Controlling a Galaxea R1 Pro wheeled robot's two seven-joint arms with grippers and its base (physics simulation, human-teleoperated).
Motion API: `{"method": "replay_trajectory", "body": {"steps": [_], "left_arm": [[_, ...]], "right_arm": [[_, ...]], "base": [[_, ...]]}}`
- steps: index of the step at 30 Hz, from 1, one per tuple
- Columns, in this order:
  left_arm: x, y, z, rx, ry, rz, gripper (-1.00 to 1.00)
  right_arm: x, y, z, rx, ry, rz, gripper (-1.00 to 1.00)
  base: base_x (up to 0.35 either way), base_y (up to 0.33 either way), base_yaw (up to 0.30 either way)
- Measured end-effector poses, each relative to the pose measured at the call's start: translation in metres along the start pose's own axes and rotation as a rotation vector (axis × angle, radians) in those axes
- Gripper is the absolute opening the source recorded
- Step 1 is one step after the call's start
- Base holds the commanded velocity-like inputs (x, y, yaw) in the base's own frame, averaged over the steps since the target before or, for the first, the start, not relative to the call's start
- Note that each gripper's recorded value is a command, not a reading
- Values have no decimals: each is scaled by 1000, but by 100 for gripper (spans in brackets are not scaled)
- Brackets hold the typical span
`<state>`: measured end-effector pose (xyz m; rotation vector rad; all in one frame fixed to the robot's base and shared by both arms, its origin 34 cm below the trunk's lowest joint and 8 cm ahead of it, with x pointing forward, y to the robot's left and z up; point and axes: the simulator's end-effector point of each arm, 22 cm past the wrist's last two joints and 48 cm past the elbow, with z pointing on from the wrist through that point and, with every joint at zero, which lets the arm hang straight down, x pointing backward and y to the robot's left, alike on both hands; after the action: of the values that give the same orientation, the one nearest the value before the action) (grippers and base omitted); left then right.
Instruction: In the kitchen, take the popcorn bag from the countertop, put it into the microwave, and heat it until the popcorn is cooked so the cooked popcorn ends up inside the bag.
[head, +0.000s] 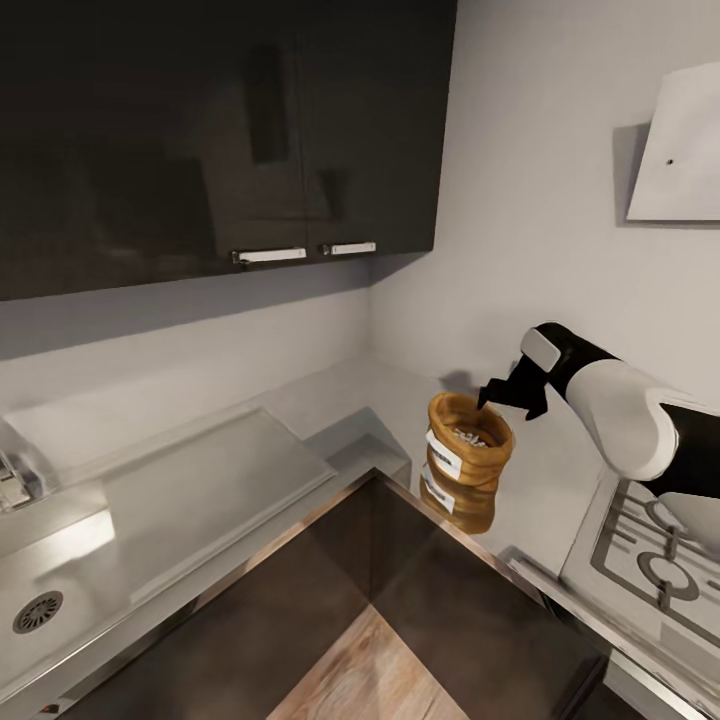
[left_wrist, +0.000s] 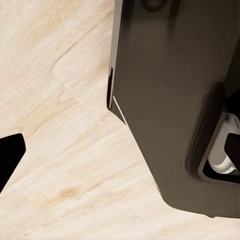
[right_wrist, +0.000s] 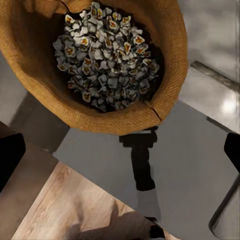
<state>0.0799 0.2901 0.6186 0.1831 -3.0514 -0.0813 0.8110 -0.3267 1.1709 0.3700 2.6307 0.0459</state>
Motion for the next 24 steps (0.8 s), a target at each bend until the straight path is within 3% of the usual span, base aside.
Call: {"method": "replay_trajectory", "body": {"steps": [4, 9, 18, 24], "left_arm": [[0, -1, 0, 1, 0, 0, 100], [0, -1, 0, 1, 0, 0, 100], [0, 0, 0, 0, 0, 0, 100], [0, -1, 0, 1, 0, 0, 100]], "right_arm": [[6, -15, 5, 18, 20, 15, 100], [23, -37, 13, 110, 71, 9, 100], [25, -40, 13, 124, 76, 9, 100], [26, -40, 13, 123, 77, 8, 100]], "base": [[0, 0, 0], [0, 0, 0], [6, 0, 0], [223, 0, 0]]}}
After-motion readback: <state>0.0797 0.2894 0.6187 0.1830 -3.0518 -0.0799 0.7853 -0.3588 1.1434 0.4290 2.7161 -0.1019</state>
